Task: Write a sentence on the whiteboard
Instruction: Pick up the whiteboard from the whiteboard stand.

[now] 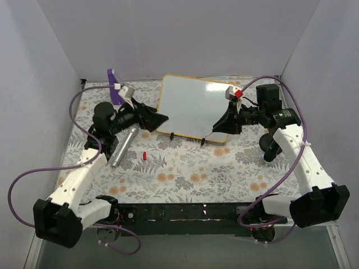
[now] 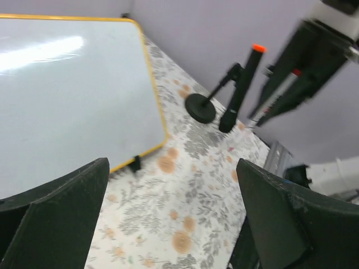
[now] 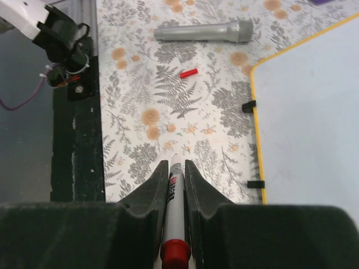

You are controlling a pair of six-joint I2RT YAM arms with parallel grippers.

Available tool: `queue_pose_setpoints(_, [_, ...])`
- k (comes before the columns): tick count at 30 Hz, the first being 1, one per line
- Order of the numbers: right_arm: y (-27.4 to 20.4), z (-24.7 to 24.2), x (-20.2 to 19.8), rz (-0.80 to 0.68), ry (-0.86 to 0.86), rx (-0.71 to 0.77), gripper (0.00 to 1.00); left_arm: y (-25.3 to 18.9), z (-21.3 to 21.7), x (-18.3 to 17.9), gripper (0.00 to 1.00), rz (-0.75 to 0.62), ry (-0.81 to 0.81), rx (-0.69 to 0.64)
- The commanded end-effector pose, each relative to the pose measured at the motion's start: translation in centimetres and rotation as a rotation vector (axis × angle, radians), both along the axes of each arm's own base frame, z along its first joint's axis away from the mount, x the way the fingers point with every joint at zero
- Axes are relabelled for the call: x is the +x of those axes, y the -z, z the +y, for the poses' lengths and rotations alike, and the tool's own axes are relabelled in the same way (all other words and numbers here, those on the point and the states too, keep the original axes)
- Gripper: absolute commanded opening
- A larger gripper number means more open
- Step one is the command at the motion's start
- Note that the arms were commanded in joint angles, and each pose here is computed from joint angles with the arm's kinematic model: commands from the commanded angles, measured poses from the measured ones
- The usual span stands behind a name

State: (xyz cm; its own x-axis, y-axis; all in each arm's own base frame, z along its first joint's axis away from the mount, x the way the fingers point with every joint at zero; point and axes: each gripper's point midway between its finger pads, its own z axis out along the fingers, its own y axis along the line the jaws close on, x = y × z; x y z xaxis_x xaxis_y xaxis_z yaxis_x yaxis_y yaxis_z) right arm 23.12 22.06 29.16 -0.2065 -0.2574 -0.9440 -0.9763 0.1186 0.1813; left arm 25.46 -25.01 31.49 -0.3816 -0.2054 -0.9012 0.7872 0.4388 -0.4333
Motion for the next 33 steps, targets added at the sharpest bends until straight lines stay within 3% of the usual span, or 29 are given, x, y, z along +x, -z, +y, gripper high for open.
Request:
queue_pose_setpoints(1, [-0.3,-2.2,0.7,-0.085,0.078,-0.046,0.01,0.5,4.9,5.4,0.98,0.145,-0.020,-0.070])
queue_pose_setpoints(5, [-0.2,-2.6,0.4,-0.101,0.087,-0.037,0.01,4.1,6.1,12.7,0.98,0.237,-0.073,-0.081])
queue_pose_setpoints(15, [1.1,-3.1,0.0,-0.092,0.076,0.002,0.01,11.3,7.5,20.8,0.98,0.238,-0.025,0.061])
queue_pose_setpoints(24, [0.9,-3.1,-0.1,-0.087,0.073,0.016,0.01,14.5,8.1,22.8,0.98,0.252,0.075,0.009])
queue_pose_setpoints(33, [1.4,-3.3,0.4,-0.069,0.086,0.013,0.01,14.8,6.2,23.5,0.93,0.251,0.190,-0.106])
